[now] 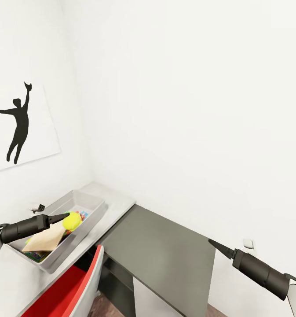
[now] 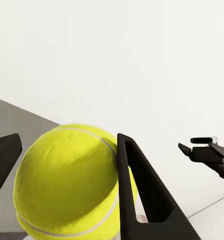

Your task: Put all the toys in the child's room - the three board games (two on the bed and one on the table), the two jigsaw puzzles on the table, and the tennis ball on the table - inside the toy box on the table in the child's room.

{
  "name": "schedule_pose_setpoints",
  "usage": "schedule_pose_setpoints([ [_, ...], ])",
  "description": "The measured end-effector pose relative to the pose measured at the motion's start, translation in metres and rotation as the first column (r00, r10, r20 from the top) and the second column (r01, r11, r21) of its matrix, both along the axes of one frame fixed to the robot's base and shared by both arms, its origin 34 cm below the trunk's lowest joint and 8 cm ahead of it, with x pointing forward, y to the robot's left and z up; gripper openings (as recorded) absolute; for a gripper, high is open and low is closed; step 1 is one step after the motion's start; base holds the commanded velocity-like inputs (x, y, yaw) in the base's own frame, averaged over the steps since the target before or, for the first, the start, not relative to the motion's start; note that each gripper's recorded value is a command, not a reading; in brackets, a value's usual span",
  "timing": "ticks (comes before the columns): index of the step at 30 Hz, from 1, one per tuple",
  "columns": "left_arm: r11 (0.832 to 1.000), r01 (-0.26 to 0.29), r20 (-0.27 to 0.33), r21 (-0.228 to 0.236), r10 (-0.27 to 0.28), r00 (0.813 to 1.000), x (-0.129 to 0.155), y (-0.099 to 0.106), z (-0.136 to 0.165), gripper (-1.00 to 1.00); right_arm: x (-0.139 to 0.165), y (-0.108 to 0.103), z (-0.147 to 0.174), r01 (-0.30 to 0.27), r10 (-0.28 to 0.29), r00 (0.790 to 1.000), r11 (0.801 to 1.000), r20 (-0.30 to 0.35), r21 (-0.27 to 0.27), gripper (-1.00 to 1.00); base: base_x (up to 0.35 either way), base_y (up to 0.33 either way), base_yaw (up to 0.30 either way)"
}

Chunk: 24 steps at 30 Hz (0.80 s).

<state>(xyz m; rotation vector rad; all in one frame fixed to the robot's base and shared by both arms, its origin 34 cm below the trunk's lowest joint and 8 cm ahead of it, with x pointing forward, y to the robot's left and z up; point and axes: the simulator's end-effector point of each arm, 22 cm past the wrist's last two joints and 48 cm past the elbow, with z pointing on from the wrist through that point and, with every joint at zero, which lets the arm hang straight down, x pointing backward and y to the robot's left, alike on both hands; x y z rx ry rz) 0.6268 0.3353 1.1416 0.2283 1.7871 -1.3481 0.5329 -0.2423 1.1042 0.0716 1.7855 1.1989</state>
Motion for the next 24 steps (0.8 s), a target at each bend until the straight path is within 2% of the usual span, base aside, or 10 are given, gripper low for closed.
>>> schedule_pose_setpoints([
  [6, 1.0, 0.0, 0.003, -0.009, 0.001, 1.0, 0.001, -0.002, 0.002, -1.0, 0.0, 0.0, 0.0, 0.0, 0.0, 1.0, 1.0, -0.001, 0.0, 1.0, 0.0, 0.0, 0.0],
  [11, 0.999, -0.006, -0.003, -0.052, 0.006, 1.0, 0.005, 0.001, 0.019, -1.0, 0.0, 0.0, 0.0, 0.0, 0.0, 1.0, 1.0, 0.0, 0.0, 1.0, 0.0, 0.0, 0.0],
  [14, 0.999, 0.0, 0.021, -0.05, 0.001, 1.0, 0.006, 0.0, 0.033, -1.0, 0.0, 0.0, 0.0, 0.0, 0.0, 1.0, 1.0, 0.0, 0.0, 1.0, 0.0, 0.0, 0.0],
  [24, 0.998, 0.009, 0.044, -0.056, -0.007, 0.999, 0.014, -0.004, 0.059, -1.0, 0.0, 0.0, 0.0, -0.001, 0.001, 1.0, 1.0, 0.0, 0.002, 1.0, 0.0, 0.0, 0.0],
])
